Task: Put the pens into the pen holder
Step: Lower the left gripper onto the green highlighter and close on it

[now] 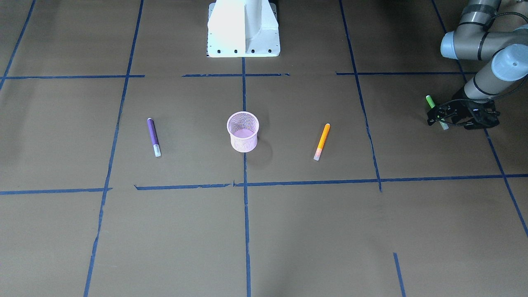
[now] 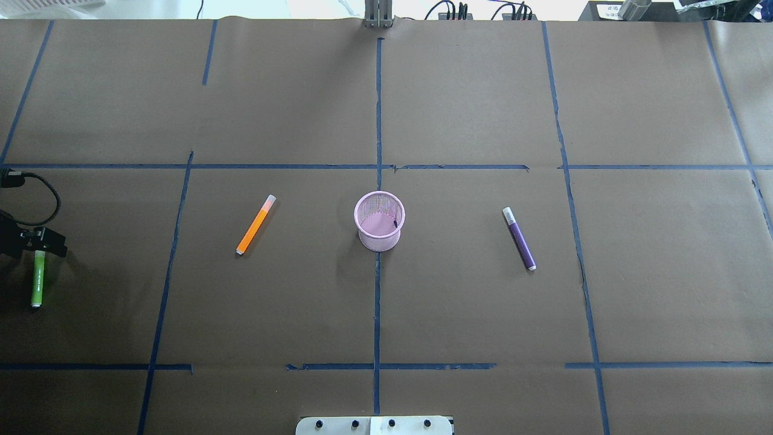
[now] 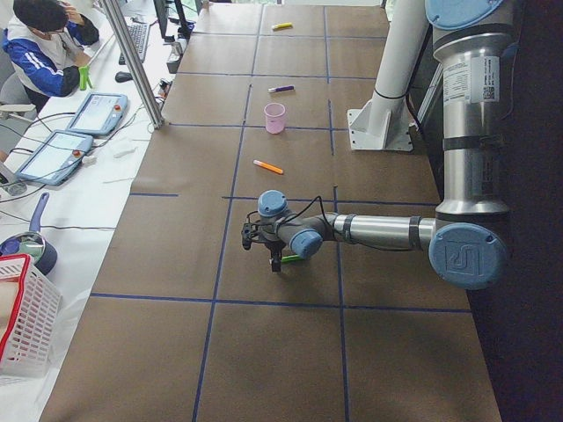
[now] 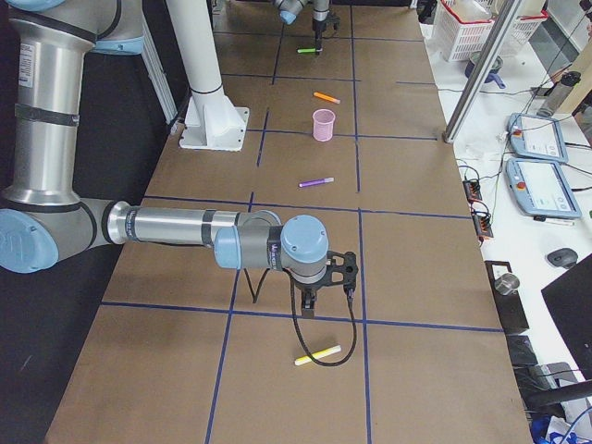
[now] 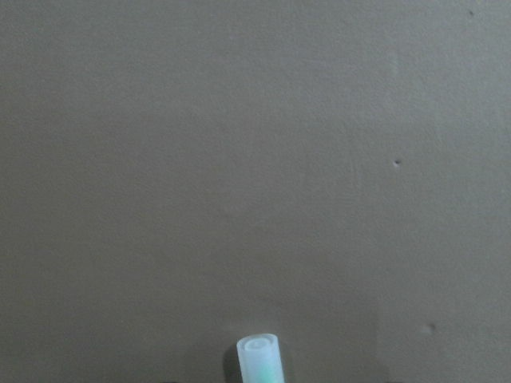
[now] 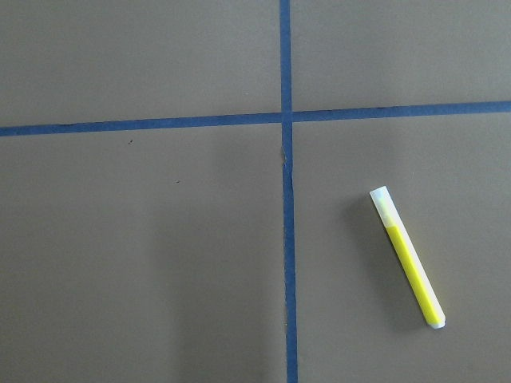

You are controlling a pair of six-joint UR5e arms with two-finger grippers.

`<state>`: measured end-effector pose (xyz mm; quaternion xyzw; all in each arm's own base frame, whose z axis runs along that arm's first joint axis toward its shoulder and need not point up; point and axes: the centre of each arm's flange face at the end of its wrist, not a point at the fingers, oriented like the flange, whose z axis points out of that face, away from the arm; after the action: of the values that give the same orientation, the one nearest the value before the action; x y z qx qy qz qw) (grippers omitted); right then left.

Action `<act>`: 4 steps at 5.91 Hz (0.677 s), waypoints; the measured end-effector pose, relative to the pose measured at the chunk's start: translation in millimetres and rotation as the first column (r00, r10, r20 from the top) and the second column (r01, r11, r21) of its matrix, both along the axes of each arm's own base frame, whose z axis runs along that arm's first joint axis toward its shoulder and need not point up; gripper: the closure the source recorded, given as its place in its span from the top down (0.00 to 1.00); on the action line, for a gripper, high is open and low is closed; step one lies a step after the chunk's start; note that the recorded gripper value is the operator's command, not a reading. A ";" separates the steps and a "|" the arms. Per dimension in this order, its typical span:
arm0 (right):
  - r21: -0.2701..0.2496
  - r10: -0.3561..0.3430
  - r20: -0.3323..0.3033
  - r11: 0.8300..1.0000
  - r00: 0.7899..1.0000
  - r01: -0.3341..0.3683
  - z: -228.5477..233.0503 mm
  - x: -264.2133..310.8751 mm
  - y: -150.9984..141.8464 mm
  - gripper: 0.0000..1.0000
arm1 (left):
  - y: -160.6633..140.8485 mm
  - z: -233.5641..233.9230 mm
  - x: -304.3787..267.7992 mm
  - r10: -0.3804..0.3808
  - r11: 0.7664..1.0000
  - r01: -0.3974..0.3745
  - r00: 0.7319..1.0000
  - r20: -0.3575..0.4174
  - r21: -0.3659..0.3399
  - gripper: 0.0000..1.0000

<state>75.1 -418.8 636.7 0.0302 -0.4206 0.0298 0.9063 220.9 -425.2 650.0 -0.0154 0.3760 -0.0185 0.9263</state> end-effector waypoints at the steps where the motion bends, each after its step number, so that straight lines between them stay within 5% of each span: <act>1: 0.000 0.001 0.001 1.000 1.000 -0.001 -0.3 0.1 -0.2 1.00 | 0.6 -1.2 -0.3 0.000 1.000 0.000 1.000 -0.002 0.001 0.75; 4: -0.004 0.001 0.002 1.000 1.000 -0.001 1.0 0.0 -0.1 1.00 | 2.3 -3.2 -1.6 0.001 1.000 -0.001 1.000 -0.004 0.004 0.50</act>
<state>75.0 -418.9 637.7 0.0285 -0.4213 0.0311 0.9059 219.4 -422.9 646.7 -0.0140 0.3781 -0.0171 0.9255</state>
